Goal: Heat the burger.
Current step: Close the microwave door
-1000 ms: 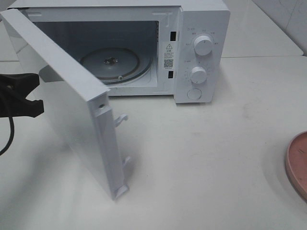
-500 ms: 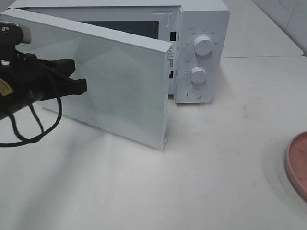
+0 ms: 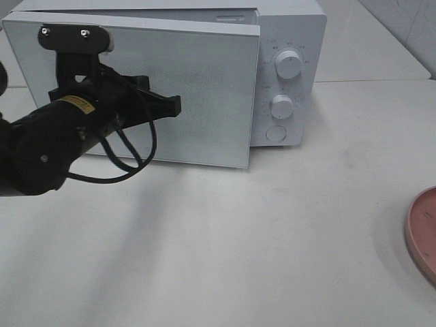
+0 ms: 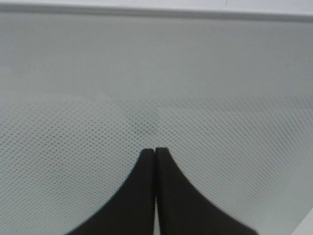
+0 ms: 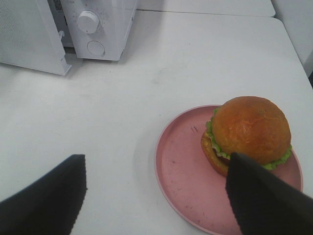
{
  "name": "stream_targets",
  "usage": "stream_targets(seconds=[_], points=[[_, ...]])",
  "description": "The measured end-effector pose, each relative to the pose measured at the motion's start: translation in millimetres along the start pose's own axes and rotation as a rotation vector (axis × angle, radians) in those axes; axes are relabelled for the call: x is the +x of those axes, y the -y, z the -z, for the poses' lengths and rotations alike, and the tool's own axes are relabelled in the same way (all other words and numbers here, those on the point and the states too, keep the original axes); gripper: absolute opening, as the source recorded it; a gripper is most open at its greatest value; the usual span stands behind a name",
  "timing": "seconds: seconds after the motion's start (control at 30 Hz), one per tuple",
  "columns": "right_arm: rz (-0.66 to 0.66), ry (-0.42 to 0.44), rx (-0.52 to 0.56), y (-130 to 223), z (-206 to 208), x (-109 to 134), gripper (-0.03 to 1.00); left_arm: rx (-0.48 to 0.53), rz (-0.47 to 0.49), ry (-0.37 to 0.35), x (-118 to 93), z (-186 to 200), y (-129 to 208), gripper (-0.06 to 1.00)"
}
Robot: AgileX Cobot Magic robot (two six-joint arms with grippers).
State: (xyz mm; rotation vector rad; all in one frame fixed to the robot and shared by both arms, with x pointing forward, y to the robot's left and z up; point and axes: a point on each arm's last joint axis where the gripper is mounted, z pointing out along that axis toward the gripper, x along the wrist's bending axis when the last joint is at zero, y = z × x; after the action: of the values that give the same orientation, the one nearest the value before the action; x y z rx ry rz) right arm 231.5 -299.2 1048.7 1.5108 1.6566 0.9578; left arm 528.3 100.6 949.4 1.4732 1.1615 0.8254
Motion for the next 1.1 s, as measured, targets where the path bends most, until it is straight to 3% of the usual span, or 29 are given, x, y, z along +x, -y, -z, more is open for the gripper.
stream_targets(seconds=[0.13, 0.37, 0.7, 1.1], points=[[0.000, 0.000, 0.000, 0.0, 0.0, 0.0, 0.76, -0.005, -0.008, -0.034, -13.3, -17.1, -0.2, 0.00], [0.000, 0.000, 0.000, 0.0, 0.0, 0.0, 0.76, -0.009, 0.001, -0.079, -18.9, -34.3, -3.0, 0.00], [0.000, 0.000, 0.000, 0.0, 0.0, 0.0, 0.76, 0.047, -0.022, -0.033, -44.3, -57.9, -4.0, 0.00], [0.000, 0.000, 0.000, 0.0, 0.0, 0.0, 0.76, 0.079, -0.076, 0.008, -51.5, -63.1, -9.3, 0.00]])
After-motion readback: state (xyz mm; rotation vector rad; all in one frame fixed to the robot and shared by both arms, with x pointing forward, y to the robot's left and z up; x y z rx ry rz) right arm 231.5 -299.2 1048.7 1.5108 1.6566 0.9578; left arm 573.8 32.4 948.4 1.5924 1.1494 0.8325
